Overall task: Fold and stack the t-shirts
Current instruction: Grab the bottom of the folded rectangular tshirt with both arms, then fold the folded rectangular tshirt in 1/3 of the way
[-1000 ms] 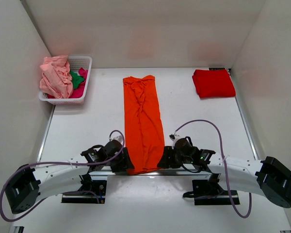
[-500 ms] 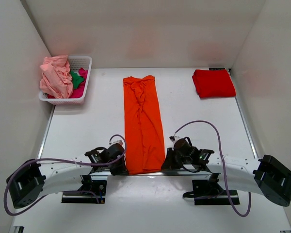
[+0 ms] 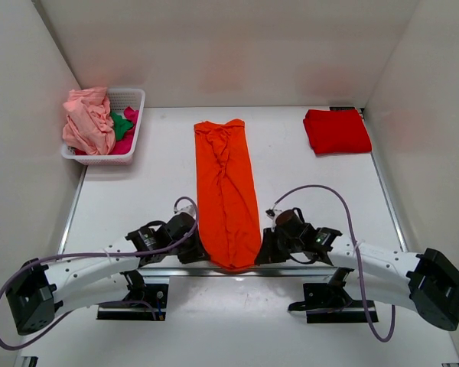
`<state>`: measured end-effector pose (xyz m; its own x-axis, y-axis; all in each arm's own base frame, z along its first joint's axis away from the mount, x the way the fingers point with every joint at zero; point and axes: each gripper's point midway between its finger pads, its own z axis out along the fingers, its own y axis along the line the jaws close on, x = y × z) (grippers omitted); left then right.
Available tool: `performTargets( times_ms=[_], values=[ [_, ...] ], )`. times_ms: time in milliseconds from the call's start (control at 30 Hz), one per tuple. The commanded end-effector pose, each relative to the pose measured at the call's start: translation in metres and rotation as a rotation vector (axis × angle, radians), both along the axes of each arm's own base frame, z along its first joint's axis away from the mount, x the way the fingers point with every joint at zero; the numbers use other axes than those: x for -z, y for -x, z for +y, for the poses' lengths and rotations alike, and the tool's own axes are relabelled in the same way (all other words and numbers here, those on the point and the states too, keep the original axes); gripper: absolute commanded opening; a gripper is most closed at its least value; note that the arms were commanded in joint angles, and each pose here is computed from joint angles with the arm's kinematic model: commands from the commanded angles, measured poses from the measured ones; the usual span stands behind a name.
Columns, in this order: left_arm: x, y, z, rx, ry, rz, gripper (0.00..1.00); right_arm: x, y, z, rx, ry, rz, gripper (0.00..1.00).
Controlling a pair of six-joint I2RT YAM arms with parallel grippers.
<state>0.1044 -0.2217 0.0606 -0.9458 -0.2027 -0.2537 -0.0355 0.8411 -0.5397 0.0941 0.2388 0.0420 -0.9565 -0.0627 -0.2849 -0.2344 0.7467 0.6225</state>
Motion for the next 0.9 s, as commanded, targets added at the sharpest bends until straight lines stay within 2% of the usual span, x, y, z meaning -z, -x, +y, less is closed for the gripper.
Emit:
performTargets(
  times_ms=[0, 300, 500, 833, 867],
  values=[
    [-0.021, -0.015, 0.003, -0.036, 0.006, -0.041, 0.00, -0.027, -0.013, 0.013, -0.039, -0.045, -0.050, 0.00],
    [-0.056, -0.072, 0.026, -0.117, 0.000, -0.128, 0.00, -0.074, -0.079, 0.011, -0.082, -0.095, -0.114, 0.01],
    [-0.093, -0.130, 0.031, -0.107, 0.000, -0.225, 0.00, -0.098, -0.141, 0.000, -0.078, -0.081, -0.167, 0.00],
    [-0.092, -0.198, 0.042, -0.134, -0.047, -0.249, 0.00, -0.111, -0.224, 0.003, -0.082, -0.075, -0.221, 0.00],
    [-0.091, -0.206, 0.043, -0.143, -0.044, -0.249, 0.00, -0.101, -0.227, 0.003, -0.088, -0.061, -0.200, 0.00]
  ],
)
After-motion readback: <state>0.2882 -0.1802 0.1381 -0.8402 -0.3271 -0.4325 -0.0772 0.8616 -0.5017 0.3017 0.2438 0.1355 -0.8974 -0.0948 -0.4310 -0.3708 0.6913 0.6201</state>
